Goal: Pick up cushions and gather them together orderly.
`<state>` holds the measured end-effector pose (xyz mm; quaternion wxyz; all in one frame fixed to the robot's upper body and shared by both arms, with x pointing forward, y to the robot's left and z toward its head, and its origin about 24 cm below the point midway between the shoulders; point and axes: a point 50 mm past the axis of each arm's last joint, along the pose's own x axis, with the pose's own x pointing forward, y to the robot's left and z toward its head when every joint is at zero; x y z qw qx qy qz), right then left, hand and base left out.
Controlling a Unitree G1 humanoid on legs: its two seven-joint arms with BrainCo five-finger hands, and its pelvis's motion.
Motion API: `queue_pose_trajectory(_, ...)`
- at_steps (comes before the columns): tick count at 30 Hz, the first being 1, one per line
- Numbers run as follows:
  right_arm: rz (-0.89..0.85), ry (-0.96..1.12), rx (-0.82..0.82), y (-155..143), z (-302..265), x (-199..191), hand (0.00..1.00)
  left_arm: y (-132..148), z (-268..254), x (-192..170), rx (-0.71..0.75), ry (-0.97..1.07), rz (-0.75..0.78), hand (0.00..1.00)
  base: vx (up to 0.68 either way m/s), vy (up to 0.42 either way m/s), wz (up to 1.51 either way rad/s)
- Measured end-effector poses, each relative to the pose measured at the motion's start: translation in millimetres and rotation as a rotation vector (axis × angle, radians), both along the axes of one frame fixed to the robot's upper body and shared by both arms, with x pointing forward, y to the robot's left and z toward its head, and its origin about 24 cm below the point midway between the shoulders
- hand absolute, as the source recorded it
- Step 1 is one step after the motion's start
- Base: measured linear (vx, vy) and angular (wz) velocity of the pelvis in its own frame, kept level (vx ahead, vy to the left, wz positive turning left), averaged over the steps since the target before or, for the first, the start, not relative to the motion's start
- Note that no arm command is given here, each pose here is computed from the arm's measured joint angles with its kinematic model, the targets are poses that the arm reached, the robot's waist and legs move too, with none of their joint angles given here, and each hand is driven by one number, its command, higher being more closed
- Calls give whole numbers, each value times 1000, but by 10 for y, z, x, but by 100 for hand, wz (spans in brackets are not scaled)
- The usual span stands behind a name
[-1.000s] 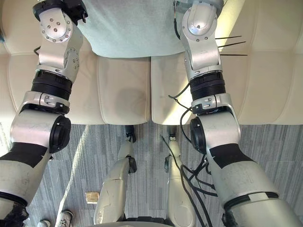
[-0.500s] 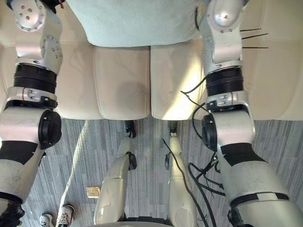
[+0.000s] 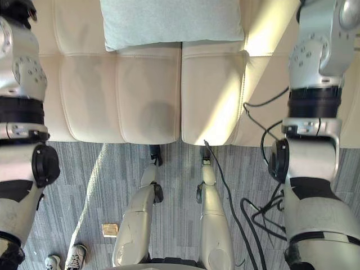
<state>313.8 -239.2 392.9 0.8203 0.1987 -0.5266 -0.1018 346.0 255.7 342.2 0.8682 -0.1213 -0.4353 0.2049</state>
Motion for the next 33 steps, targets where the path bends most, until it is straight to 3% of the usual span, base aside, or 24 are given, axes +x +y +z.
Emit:
queue_pose_trajectory(4,-41,196,-54,-80,-868,53,0,-124,-864,-87,-15,118,-51,0,-32,1,7)
queue_pose_trajectory(9,-93,647,-146,-24,-2427,-171,0,-548,-2578,-477,-44,599,-229,0,42,-30,10)
queue_pose_trajectory(11,-85,794,-204,56,-2850,-319,0,-657,-2966,-688,-4,740,-274,0,97,-57,10)
queue_pose_trajectory(15,-29,1138,-265,192,-3707,-590,0,-676,-3636,-1012,42,1037,-295,0,79,-54,20)
queue_pose_trajectory(18,30,1450,-304,216,-4390,-920,0,-575,-4212,-1466,54,1335,-288,0,112,-41,8)
queue_pose_trajectory(24,56,1757,-412,50,-4889,-1350,0,-426,-4602,-1982,61,1599,-267,0,48,4,-9)
queue_pose_trajectory(33,76,1763,-413,74,-4886,-1310,0,-300,-4481,-1828,65,1533,-228,0,-52,2,-33)
